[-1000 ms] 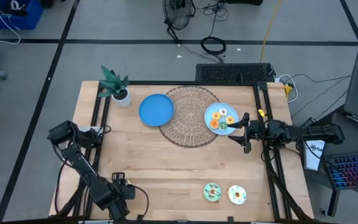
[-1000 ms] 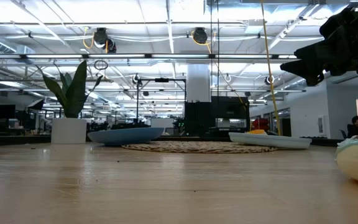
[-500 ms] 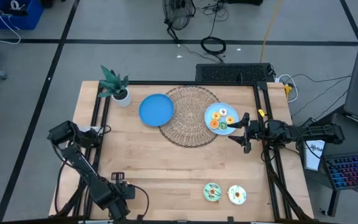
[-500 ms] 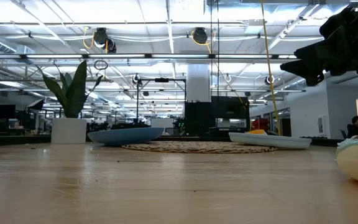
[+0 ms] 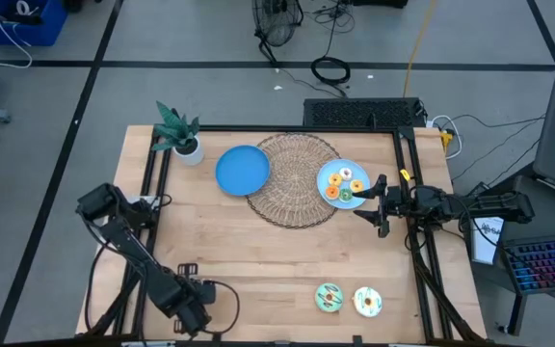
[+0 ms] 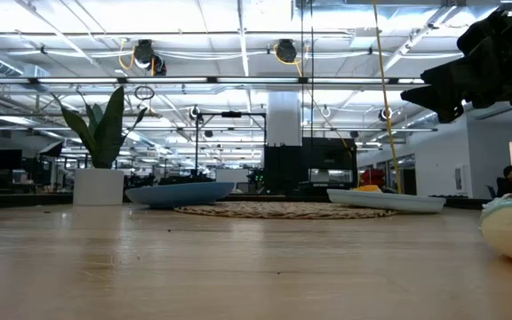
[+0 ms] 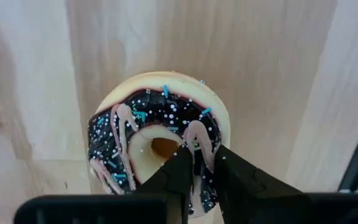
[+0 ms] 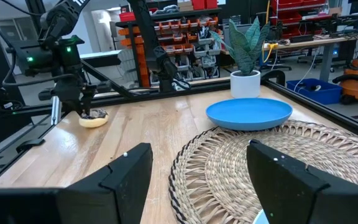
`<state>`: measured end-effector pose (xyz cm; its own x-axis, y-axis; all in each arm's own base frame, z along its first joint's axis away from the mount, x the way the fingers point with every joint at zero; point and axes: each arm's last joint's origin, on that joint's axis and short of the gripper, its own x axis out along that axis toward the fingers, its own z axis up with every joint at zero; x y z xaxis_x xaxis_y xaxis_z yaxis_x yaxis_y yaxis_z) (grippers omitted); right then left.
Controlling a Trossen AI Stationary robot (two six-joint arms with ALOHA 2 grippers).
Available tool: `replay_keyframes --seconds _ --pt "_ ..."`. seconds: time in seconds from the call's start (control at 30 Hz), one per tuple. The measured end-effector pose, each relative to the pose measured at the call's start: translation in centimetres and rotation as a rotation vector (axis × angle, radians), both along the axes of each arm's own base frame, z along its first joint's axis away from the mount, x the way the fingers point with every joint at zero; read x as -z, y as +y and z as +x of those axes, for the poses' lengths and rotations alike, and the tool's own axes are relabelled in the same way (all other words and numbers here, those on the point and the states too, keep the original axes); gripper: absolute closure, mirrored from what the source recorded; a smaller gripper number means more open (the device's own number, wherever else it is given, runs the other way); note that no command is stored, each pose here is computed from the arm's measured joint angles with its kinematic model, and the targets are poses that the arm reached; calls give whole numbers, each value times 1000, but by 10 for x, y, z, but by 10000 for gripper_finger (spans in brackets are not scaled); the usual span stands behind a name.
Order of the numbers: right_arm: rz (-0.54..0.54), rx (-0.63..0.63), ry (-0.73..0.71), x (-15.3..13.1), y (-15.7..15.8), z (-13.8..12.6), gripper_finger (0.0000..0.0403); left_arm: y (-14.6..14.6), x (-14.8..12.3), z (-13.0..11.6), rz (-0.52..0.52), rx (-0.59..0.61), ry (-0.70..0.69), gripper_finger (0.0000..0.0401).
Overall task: Pick & Place donuts
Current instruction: Put the large black donut on the dark blue plate
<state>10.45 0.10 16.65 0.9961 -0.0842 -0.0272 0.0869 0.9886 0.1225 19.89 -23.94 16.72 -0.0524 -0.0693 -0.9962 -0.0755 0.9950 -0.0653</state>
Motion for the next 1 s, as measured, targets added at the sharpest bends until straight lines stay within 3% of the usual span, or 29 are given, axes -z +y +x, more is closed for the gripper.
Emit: replay_keyframes --seconds 0.23,1.0 --pt "0 0 0 0 0 0 161 18 -3 20 13 -14 -38 339" --pt "0 0 0 0 0 0 161 95 -3 77 100 98 -107 339"
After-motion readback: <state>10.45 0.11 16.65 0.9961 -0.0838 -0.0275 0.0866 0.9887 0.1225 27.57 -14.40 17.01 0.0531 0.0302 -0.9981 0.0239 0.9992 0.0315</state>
